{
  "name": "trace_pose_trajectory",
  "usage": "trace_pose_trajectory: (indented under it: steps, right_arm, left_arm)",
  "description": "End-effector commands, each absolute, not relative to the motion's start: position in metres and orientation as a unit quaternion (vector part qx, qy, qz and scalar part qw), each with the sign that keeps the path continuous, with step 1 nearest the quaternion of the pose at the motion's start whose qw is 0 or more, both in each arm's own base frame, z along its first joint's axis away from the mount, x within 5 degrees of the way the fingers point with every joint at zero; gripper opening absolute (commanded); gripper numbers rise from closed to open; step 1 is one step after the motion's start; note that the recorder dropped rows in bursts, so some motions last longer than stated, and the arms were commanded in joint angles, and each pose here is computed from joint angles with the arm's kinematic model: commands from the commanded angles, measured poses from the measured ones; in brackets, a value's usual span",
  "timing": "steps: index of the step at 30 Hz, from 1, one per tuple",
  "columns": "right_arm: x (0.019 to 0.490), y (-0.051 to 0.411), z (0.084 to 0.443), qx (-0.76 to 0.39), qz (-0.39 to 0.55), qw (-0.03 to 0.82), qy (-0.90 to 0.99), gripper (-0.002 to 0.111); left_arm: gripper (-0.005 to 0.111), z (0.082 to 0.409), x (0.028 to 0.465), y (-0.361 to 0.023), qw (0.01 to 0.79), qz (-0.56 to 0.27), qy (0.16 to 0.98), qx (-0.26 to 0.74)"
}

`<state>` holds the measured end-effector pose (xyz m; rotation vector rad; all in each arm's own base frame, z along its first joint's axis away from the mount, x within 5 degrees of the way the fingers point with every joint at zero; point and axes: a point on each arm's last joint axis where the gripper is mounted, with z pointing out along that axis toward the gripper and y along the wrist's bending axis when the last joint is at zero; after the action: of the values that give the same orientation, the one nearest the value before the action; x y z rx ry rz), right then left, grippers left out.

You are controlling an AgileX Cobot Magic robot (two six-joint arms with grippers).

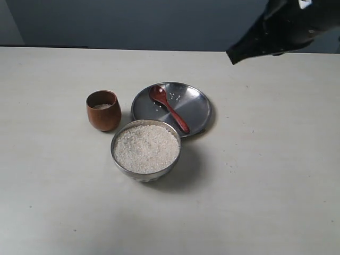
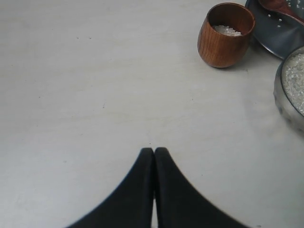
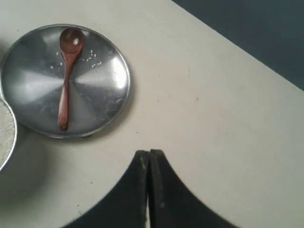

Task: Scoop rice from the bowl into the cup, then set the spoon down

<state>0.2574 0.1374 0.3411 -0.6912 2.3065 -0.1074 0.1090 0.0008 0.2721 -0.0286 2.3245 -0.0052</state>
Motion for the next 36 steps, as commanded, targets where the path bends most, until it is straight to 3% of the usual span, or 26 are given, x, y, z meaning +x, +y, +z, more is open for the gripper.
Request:
trace_pose_trajectory:
  steps: [1, 5, 12, 20, 36]
  right_arm:
    - [0.222, 0.110, 0.345, -0.226, -0.030, 0.426, 0.875, -0.001]
    - [0.172, 0.080, 0.336, -0.196, 0.008, 0.502, 0.842, -0.001]
    - [0.114, 0.044, 0.316, -0.158, 0.047, 0.548, 0.820, -0.001]
    - [0.103, 0.044, 0.270, -0.186, 0.069, 0.545, 0.815, -0.001]
    - [0.101, 0.041, 0.253, -0.184, 0.051, 0.513, 0.837, -0.001]
  left_arm:
    - [0.000, 0.276, 0.108, 0.001, 0.407, -0.003, 0.913, -0.014]
    - [0.000, 0.276, 0.108, 0.001, 0.407, -0.003, 0.913, -0.014]
    - [0.000, 0.275, 0.108, 0.001, 0.406, -0.003, 0.914, -0.014]
    - [0.000, 0.275, 0.108, 0.001, 0.406, -0.003, 0.914, -0.014]
    - [0.000, 0.275, 0.108, 0.001, 0.406, -0.003, 0.914, -0.014]
